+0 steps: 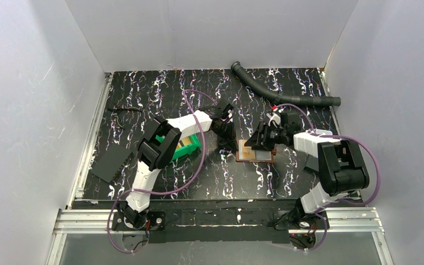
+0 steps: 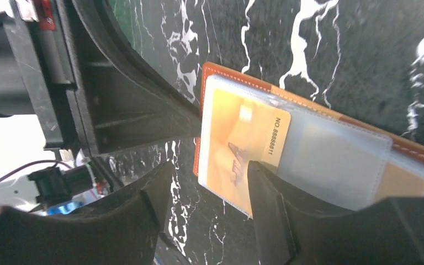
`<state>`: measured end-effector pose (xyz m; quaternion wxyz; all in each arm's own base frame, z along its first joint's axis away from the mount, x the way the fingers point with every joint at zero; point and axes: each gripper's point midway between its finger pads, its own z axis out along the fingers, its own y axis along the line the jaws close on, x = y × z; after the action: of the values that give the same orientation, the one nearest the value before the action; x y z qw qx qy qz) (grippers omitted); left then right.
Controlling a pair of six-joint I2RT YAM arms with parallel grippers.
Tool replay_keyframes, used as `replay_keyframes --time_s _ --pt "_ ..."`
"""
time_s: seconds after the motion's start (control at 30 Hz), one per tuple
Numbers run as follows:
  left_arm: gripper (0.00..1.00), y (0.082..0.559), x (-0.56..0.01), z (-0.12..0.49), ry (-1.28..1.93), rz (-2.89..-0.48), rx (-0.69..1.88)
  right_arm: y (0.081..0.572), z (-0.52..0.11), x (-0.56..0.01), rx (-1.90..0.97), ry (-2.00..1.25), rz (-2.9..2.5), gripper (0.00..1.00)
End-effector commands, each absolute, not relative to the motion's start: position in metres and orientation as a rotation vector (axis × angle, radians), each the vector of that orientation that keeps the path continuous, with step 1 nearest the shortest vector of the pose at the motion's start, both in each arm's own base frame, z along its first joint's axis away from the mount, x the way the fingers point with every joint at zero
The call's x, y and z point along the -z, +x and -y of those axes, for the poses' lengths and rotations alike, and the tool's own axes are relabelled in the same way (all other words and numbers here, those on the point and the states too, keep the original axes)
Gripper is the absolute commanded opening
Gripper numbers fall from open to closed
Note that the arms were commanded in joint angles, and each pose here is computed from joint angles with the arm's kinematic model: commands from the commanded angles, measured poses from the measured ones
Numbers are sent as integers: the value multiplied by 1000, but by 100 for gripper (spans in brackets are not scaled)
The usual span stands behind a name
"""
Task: Put the credit cards into the card holder
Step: Insert the credit card into the card holder.
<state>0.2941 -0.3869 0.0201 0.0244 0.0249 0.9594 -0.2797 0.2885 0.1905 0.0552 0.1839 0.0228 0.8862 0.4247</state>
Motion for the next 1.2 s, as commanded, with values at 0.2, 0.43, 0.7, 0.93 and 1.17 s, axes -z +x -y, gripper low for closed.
replay_keyframes --time_s 0.2,0.43,0.7,0.93,1.17 --pt "16 282 -2 374 85 -3032 769 284 -167 -51 -963 -56 -2585 62" --pt "16 282 -2 374 84 -3033 768 272 -165 -42 -969 -29 -2594 62" --pt "16 282 -3 375 77 -3032 774 275 -177 -43 -1078 9 -2544 61" --pt "16 282 -4 378 79 -3029 787 284 -195 -62 -1259 38 -2430 60" --pt "16 282 -6 380 82 -3025 791 284 -201 -70 -1322 43 -2393 60"
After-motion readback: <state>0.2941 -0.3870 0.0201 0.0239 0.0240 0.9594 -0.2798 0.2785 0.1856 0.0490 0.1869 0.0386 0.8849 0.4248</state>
